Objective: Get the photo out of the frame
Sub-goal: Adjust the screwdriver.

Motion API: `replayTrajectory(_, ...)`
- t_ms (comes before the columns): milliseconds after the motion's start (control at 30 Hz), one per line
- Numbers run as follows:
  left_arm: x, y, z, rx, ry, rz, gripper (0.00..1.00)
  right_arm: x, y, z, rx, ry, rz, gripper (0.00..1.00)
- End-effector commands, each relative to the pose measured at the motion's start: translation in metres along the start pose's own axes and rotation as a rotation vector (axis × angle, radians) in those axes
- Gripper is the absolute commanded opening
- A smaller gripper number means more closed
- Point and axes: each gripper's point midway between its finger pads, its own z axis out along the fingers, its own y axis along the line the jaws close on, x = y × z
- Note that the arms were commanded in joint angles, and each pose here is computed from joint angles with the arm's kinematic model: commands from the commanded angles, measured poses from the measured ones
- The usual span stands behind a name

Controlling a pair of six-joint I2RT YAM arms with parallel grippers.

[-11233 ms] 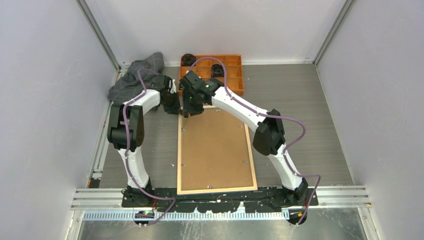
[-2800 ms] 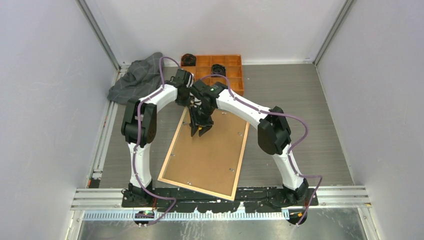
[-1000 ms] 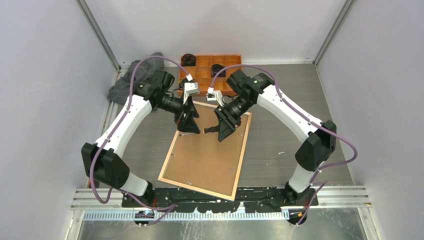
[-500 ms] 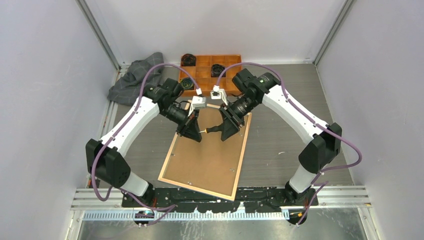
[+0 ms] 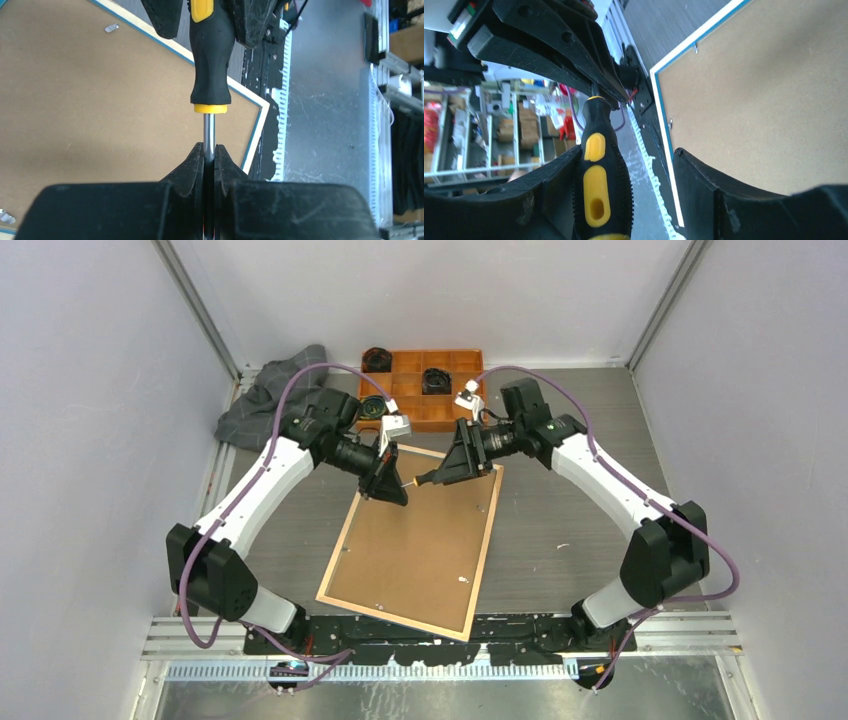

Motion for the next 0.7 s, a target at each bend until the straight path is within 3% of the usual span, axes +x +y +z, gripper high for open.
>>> replayTrajectory(0,-0.030,0.005,-0.004,-0.014,-0.132,-0.023,0.00,-0.049,0.029,-0.012,-0.093,-0.264,-0.041,0.69)
replayTrajectory(267,-0.030,0.010,-0.001,0.053,-0.165,-0.121,0.00,-0.075,0.030,-0.018,-0.101,-0.476,-0.036,0.70)
replayTrajectory(667,-0.033,0.022,-0.003,0.081,-0.229,-0.181,0.00,-0.068,0.034,0.011,-0.144,-0.450,-0.010,0.58)
